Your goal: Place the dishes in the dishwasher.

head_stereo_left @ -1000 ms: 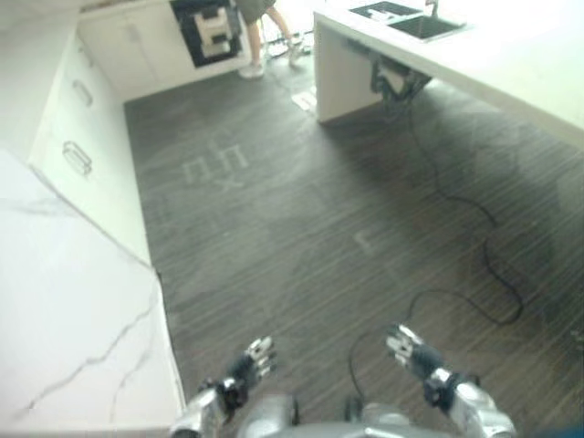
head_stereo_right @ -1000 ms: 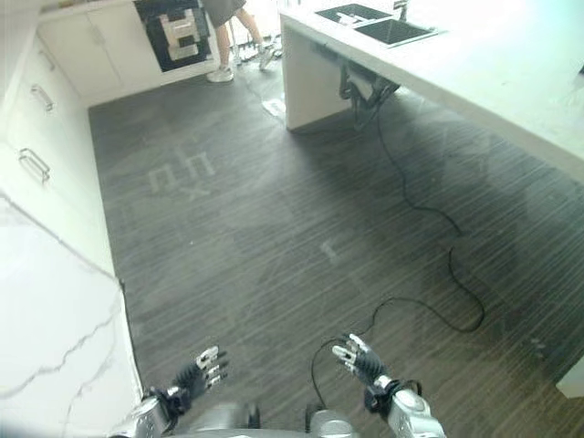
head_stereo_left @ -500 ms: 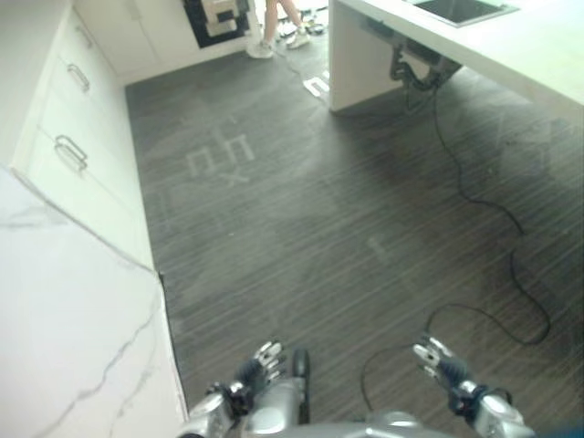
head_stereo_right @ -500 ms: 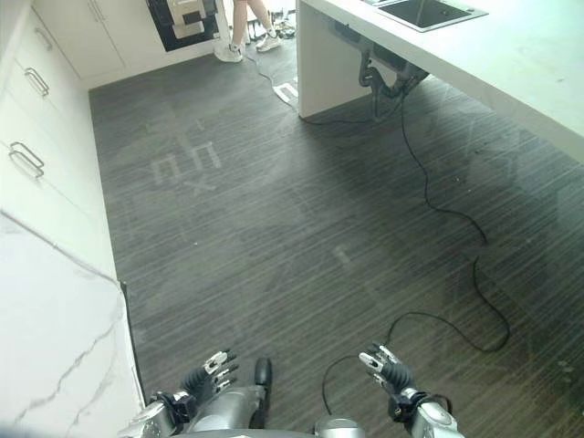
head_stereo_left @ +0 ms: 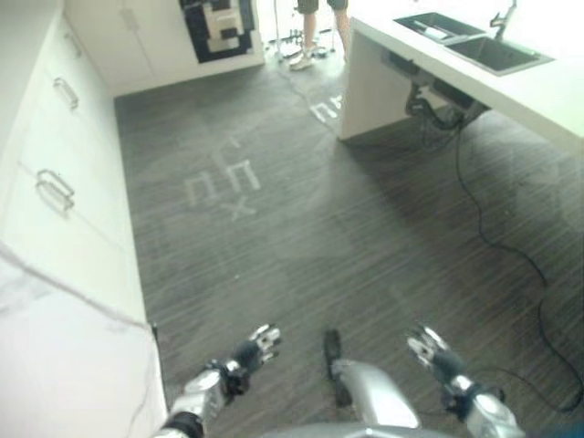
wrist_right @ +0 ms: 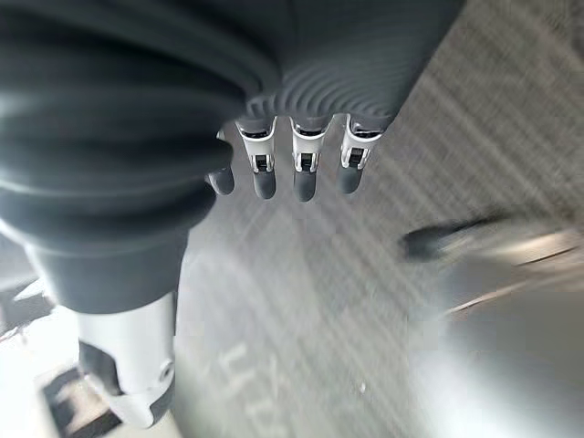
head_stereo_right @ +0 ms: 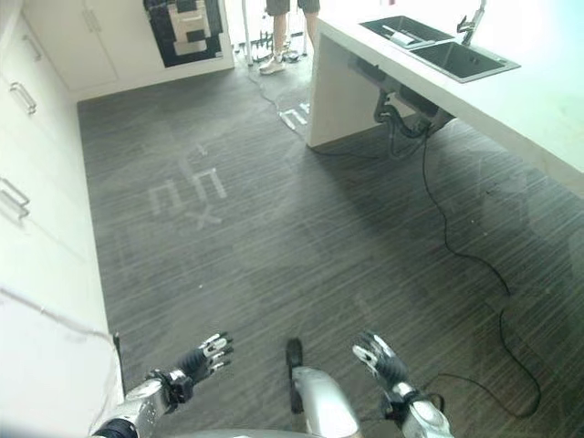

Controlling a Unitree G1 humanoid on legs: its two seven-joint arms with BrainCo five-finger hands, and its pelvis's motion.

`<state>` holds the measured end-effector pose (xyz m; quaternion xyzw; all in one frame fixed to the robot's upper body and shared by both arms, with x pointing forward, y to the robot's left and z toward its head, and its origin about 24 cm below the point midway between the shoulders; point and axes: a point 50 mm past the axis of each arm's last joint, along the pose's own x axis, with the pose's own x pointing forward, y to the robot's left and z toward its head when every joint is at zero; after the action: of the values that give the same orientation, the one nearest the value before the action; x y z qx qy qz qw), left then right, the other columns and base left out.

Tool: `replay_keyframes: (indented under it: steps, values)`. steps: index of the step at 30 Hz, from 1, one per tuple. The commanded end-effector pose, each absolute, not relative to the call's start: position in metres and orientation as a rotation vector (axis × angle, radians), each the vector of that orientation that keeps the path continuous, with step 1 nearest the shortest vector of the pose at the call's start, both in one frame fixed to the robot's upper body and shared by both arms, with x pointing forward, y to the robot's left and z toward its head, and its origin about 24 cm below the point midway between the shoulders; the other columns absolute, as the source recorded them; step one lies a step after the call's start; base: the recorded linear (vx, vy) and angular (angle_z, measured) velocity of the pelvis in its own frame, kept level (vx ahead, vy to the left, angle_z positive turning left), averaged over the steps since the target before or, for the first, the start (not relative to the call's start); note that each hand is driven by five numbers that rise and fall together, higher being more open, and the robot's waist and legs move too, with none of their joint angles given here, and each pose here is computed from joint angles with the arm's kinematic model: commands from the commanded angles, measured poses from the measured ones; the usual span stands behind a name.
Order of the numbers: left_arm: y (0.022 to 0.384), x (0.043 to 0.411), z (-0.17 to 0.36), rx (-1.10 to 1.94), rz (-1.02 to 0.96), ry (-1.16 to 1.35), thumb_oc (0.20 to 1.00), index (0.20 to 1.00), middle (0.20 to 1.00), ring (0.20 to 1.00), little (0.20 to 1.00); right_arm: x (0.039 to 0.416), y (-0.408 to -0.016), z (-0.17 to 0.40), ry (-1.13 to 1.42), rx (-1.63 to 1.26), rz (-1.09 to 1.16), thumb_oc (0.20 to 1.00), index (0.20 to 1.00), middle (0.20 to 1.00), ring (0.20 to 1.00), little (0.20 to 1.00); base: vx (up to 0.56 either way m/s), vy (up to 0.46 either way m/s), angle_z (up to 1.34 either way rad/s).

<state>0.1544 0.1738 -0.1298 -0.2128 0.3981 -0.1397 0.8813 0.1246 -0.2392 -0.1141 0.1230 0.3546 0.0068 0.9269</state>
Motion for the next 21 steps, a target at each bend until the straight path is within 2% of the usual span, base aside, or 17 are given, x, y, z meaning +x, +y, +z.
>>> replay_keyframes:
  steps: [1,6,12,21]
  values:
    - [0.178,0.158,-0.120,-0.334,-0.380,0.762,1.000,1.000,1.000,1.000,1.000,0.167,-0.239,-0.089,0.556,0.264,0.057,1.000,1.000,1.000,1.000,1.000,0.42,-0.289,-0.12]
    - [0.174,0.162,-0.114,-0.407,-0.449,0.722,1.000,1.000,1.000,1.000,1.000,0.177,-0.237,-0.085,0.543,0.258,0.060,1.000,1.000,1.000,1.000,1.000,0.38,-0.301,0.19]
    - [0.175,0.168,-0.109,-0.431,-0.478,0.710,1.000,1.000,1.000,1.000,1.000,0.180,-0.250,-0.081,0.544,0.224,0.048,1.000,1.000,1.000,1.000,1.000,0.32,-0.309,-0.31]
    - [0.180,0.151,-0.114,-0.448,-0.454,0.705,1.000,1.000,1.000,1.000,1.000,0.176,-0.245,-0.088,0.578,0.187,0.120,1.000,1.000,1.000,1.000,1.000,0.44,0.092,-0.99]
